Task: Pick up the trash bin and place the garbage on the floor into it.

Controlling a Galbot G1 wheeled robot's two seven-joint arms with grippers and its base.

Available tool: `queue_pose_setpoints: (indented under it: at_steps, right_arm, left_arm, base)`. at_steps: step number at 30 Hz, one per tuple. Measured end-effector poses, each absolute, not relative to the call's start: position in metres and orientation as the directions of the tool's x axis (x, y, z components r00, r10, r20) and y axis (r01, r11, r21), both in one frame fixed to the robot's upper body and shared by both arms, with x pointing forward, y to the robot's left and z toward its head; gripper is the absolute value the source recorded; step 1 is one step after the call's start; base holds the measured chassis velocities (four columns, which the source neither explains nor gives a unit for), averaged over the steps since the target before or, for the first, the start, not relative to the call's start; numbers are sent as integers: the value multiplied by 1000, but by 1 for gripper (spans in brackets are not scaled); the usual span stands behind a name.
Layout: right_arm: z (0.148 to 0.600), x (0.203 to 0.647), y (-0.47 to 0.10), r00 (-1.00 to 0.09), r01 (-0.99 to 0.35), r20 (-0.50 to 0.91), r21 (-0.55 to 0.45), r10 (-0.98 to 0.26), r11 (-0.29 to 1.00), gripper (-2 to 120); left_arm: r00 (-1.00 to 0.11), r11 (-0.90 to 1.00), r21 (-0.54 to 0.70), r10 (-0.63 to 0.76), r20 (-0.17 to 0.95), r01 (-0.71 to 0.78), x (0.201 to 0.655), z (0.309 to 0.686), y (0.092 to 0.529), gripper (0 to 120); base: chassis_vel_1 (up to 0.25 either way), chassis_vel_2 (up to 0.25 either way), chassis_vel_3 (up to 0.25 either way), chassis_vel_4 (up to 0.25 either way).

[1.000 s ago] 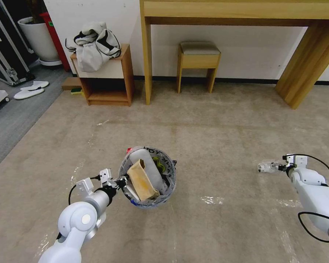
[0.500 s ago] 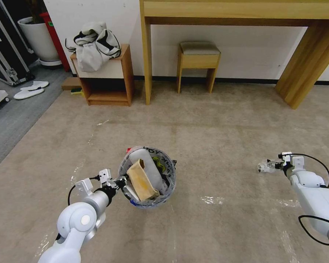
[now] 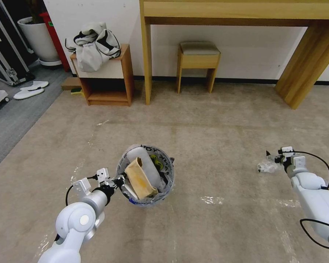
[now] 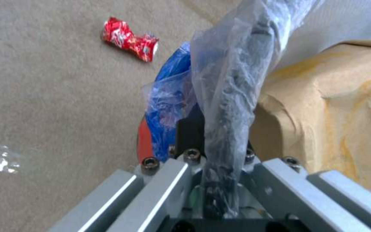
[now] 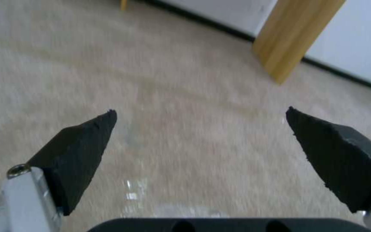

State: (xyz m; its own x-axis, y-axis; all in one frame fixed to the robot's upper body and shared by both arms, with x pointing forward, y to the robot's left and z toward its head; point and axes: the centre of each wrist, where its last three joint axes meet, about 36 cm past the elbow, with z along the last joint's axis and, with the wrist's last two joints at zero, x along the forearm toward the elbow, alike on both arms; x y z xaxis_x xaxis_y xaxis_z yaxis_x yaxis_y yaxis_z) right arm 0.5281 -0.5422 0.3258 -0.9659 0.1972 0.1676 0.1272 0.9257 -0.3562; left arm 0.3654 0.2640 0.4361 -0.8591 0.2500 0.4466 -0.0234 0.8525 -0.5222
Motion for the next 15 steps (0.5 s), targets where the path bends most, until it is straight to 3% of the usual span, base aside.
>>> queue_pose_setpoints:
  at_steps: [15]
  right_arm:
    - [323,521,-549,-971,96,168,-370,168,924,100]
  left_arm:
    - [-865,871,-490,226,447,-26,357,439,263,0]
  base:
    - [0,0,0,0]
